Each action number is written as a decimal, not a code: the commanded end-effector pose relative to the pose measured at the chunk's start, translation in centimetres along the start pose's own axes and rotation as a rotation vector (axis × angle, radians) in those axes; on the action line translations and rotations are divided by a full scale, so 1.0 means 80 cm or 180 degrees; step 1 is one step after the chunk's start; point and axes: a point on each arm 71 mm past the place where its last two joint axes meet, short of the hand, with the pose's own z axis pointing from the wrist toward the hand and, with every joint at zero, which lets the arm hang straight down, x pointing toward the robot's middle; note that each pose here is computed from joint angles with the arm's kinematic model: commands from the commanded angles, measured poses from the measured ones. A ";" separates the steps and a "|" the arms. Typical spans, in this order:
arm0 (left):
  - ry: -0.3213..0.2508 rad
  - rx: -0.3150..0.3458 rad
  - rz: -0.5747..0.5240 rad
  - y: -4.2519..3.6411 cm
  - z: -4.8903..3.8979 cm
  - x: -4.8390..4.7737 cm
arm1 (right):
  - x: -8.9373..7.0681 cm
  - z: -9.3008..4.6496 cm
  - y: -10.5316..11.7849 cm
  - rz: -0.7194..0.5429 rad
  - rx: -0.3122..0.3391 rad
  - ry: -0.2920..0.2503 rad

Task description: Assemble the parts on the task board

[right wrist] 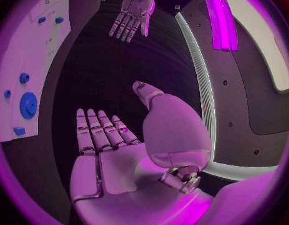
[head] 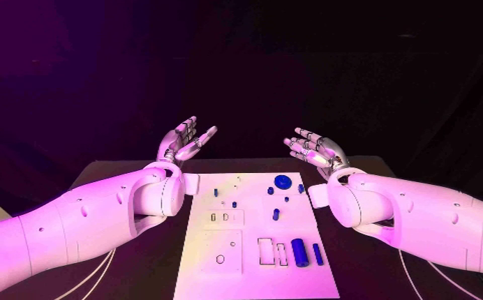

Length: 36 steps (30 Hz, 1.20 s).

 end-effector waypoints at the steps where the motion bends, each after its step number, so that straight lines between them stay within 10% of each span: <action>1: 0.0323 0.0080 -0.0062 -0.0040 0.003 0.009 | 0.011 0.004 0.001 -0.0074 0.0090 0.0603; 20: 0.0311 -0.0023 -0.0127 -0.0035 -0.004 -0.022 | -0.028 0.021 0.024 -0.1278 -0.0456 0.0621; 36: 0.0447 0.0002 -0.0212 -0.0246 -0.033 -0.037 | -0.034 0.033 0.059 -0.2984 -0.0776 0.0961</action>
